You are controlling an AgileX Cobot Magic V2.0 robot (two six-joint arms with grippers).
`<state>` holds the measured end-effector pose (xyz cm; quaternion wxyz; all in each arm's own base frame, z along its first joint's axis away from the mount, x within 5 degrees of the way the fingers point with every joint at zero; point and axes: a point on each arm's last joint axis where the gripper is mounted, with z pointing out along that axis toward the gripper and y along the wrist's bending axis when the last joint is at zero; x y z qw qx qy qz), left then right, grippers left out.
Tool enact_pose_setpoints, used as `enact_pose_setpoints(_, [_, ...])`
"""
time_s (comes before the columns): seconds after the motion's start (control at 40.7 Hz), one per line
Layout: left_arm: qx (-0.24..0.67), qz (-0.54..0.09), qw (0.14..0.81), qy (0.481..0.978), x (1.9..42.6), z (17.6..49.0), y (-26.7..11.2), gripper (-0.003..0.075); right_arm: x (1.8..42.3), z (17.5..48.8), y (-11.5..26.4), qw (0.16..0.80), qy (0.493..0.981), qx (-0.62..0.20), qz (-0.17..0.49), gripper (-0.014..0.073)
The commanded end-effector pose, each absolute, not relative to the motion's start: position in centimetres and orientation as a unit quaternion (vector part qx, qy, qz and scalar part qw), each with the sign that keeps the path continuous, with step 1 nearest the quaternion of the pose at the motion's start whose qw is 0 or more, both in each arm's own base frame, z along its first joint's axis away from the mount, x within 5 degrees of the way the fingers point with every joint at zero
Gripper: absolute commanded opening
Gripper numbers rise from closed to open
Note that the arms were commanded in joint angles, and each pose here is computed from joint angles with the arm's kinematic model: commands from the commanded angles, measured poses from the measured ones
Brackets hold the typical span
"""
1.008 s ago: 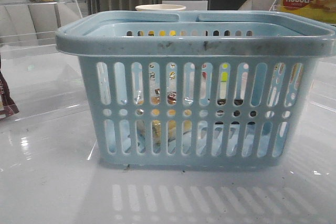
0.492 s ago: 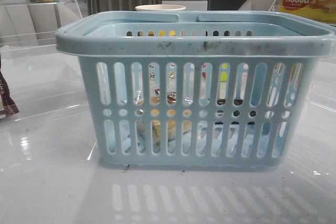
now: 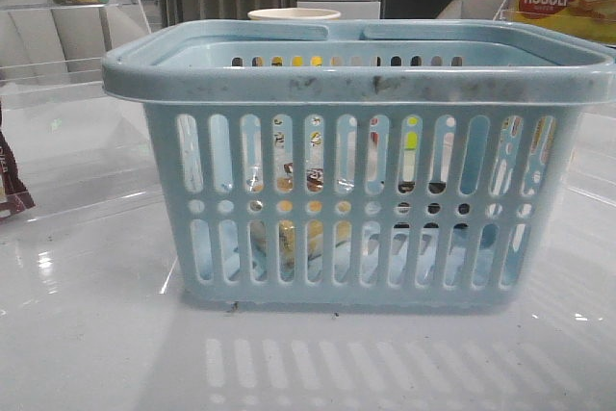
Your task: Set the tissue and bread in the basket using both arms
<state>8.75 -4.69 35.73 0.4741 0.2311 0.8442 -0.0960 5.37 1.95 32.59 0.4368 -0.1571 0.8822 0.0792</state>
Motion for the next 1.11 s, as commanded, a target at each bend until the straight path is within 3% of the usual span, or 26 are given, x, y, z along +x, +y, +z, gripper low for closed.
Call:
enact_pose_setpoints(0.0, [0.224,-0.111,0.517,0.819,8.95,37.13,-4.89,0.026,5.72,33.8,1.96,0.475,0.863,-0.152,0.08,0.0381])
enact_pose_setpoints(0.172, [0.224,-0.111,0.517,0.819,8.95,37.13,-4.89,0.012,5.72,33.8,1.96,0.475,0.863,-0.152,0.08,0.014])
enact_pose_setpoints(0.27, [0.224,-0.111,0.517,0.819,8.95,37.13,-4.89,0.0094,5.72,33.8,1.96,0.475,0.863,-0.152,0.08,0.0047])
enact_pose_setpoints(1.082, [0.204,-0.113,0.533,0.813,8.09,37.0,-4.02,0.0093,5.72,33.82,1.98,0.476,0.863,-0.151,0.081,0.0057])
